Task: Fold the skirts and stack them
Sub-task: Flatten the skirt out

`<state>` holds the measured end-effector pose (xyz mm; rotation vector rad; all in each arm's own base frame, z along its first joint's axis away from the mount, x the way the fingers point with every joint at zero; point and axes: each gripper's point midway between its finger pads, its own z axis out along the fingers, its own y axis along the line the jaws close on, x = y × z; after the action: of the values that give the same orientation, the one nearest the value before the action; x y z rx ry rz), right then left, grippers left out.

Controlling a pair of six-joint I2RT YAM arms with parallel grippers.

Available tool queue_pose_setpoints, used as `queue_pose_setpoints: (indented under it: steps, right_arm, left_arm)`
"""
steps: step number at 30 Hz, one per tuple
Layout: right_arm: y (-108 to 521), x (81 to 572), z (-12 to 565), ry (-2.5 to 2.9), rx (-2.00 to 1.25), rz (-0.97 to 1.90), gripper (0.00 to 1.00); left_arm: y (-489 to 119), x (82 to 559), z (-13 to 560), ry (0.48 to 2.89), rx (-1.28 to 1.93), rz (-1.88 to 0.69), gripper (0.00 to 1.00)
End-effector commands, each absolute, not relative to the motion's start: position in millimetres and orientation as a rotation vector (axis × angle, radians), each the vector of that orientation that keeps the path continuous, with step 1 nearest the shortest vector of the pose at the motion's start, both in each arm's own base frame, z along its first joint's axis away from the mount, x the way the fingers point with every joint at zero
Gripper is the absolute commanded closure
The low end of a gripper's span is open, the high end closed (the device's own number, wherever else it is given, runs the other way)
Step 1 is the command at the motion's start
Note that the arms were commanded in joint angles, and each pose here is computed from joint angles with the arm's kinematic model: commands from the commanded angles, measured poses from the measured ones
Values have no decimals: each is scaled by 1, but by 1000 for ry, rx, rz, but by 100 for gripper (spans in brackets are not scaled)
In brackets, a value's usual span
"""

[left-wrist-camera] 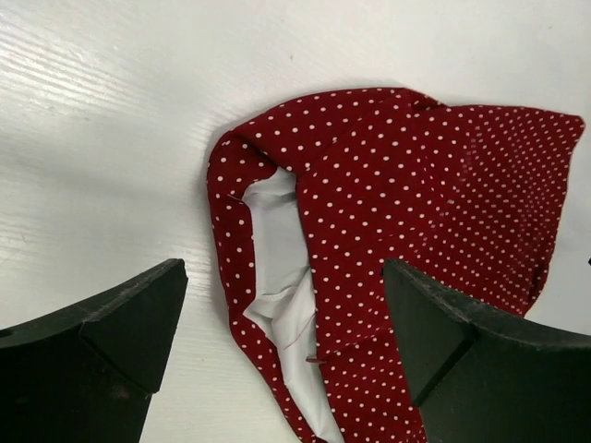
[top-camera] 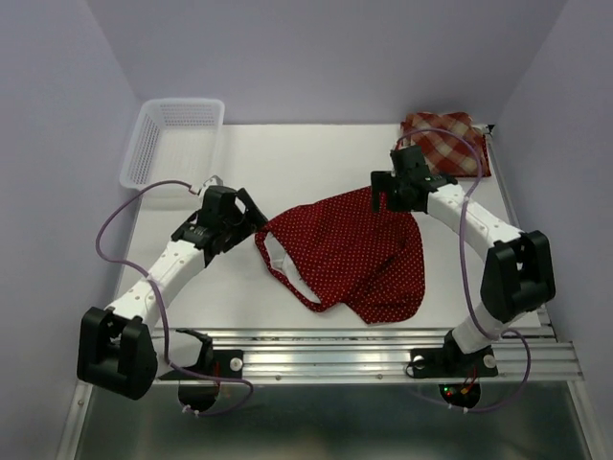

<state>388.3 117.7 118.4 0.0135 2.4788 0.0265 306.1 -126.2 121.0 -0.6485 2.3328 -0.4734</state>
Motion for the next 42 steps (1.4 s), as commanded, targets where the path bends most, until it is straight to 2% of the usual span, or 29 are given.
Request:
queue_pose_setpoints:
  steps: [1,6,14,18,22,27,33,42]
  right_arm:
    - [156,384,219,2224,-112,326,0]
    - [176,333,198,2287,-151,396,0]
    - [251,220,139,2426,-272,528,0]
    - [286,192,129,2418,-353,532,0]
    - [304,195,114,2420,-456,316,0]
    - [302,193,87,2447,-483,9,0]
    - [288,180,69,2451,-348,-213,0]
    - [282,158,56,2500,-194,-77,0]
  left_arm:
    - [-116,313,157,2187,-627,-478,1]
    - [-107,297,133,2230,-647,-429,1]
    - [-111,297,95,2356,-554,-368,1]
    - [-108,302,80,2388,-573,-308,1]
    - [-94,301,66,2424,-625,-187,1]
    - [-93,301,58,2429,-617,-180,1]
    - [-101,311,49,2468,-530,-185,1]
    - [-123,321,53,2466,-426,-240,1]
